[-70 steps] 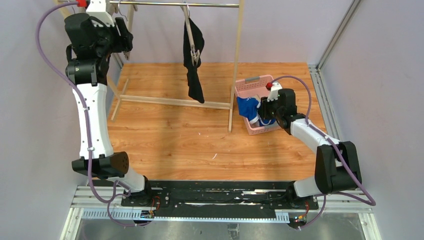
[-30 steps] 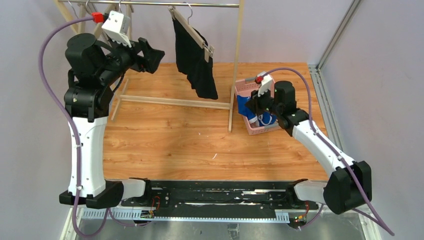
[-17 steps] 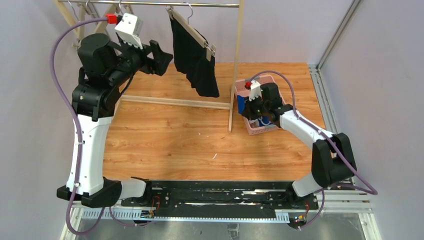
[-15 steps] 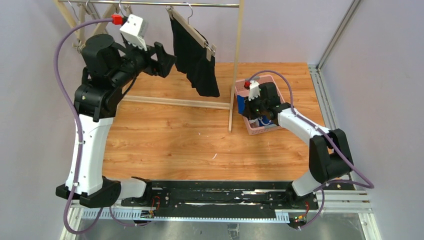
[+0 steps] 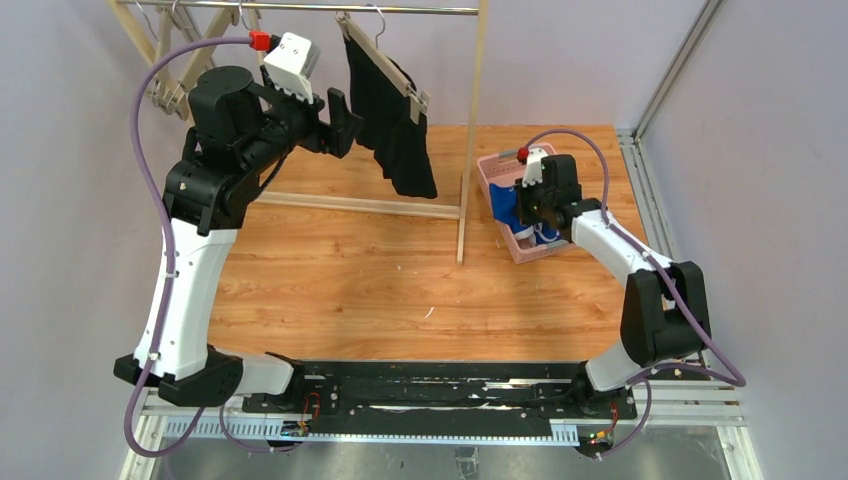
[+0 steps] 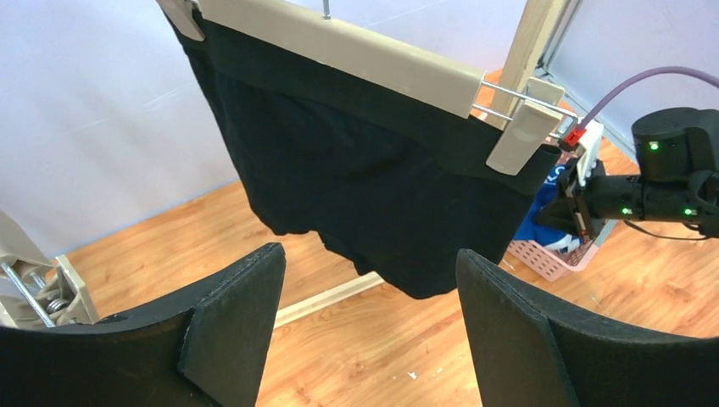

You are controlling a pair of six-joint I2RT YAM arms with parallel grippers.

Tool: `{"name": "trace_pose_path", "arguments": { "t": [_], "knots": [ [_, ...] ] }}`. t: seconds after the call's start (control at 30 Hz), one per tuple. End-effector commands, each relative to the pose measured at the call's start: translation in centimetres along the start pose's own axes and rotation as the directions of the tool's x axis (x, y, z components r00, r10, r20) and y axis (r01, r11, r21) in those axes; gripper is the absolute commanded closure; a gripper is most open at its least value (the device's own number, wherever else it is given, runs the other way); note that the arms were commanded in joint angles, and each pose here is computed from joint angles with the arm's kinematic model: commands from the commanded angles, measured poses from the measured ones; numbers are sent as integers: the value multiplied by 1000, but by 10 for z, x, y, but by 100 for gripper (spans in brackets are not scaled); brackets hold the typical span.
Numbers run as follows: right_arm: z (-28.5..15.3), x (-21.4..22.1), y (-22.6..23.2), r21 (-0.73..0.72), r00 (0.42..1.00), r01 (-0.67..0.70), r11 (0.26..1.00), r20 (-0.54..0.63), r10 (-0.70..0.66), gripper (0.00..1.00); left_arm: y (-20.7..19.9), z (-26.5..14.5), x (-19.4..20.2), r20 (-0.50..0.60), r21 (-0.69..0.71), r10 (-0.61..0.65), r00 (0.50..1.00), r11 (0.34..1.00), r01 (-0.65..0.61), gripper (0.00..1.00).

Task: Remove the underwear clipped to the hanger

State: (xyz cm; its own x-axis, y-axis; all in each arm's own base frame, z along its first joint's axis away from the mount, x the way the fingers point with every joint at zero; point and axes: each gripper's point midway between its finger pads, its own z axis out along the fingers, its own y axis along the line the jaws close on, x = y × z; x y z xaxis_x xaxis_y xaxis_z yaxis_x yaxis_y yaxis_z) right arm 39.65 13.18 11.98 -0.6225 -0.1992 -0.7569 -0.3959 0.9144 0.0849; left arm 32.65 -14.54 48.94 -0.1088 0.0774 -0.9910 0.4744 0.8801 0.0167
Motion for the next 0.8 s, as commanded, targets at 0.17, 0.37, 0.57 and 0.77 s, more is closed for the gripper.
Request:
{"name": "trace_pose_path", "arguments": {
  "t": [0.17,0.37,0.57,0.77],
  "knots": [
    [-8,-15,-13,34,998,-25,999,54,23,96,4,-10,-4,19,-34,23,1000,999,-22,18],
    [25,20,-27,40,996,-56,998,-60,59,99,5,-16,-5,25,-42,29,999,999,-28,18],
    [27,15,-44,71,994,-99,993,-28,101,99,8,-16,5,-11,-57,48,999,997,-48,17],
    [40,31,-32,-34,986,-143,989,-92,139,99,10,-14,5,-13,-66,46,999,997,-47,18]
  ]
}}
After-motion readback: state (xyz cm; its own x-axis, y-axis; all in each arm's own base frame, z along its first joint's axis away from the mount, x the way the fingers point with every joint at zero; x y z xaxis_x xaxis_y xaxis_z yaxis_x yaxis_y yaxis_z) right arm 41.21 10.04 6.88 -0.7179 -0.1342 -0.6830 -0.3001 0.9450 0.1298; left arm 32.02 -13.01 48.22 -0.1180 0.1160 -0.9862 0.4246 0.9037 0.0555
